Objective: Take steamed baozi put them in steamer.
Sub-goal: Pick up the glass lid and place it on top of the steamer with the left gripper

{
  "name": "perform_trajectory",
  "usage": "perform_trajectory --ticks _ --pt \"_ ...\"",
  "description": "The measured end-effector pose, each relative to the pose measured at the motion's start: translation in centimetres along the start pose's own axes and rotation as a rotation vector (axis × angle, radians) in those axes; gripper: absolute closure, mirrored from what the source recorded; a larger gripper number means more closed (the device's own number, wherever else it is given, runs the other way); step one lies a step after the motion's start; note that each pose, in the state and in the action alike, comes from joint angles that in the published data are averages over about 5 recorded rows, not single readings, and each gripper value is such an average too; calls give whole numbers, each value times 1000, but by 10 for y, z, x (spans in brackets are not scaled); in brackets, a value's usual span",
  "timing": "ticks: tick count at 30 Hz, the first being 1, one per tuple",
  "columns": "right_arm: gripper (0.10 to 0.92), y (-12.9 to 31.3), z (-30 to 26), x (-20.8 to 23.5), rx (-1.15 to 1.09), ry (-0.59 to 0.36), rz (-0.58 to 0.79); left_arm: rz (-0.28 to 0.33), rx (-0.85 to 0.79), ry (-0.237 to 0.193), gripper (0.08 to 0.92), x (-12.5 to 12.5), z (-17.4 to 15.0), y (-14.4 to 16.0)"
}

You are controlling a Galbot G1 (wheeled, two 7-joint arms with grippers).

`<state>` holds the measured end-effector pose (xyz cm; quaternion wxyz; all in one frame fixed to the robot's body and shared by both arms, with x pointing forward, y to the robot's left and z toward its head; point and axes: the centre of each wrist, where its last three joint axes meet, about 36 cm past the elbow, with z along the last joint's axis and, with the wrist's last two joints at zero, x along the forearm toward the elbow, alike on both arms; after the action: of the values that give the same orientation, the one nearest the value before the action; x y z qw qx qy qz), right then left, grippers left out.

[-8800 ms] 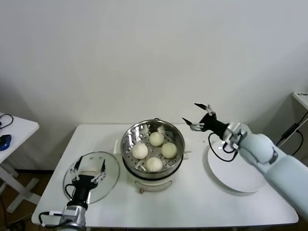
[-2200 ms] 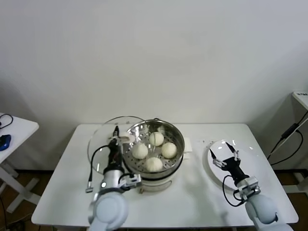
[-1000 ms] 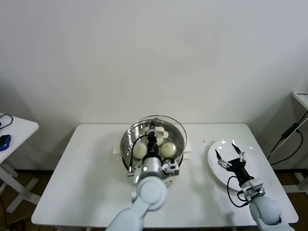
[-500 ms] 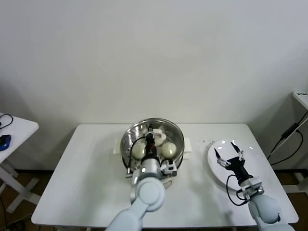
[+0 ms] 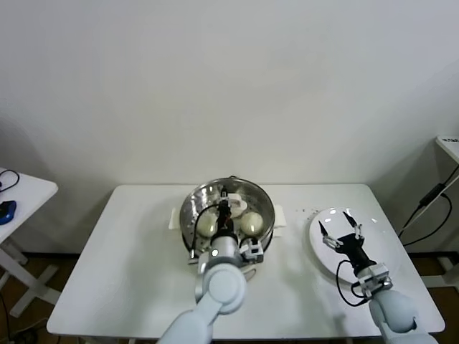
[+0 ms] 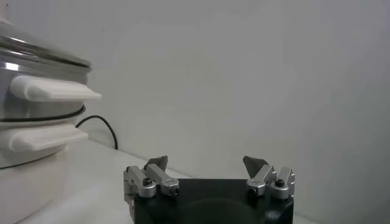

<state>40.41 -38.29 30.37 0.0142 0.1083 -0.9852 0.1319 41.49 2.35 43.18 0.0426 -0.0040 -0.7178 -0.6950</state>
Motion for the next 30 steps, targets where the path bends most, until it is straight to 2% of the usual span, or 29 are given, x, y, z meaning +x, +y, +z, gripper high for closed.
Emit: perform_trajectory --ticks 30 --pt "200 -1 -2 -1 -3 -9 3 -5 5 -1 847 1 1 -10"
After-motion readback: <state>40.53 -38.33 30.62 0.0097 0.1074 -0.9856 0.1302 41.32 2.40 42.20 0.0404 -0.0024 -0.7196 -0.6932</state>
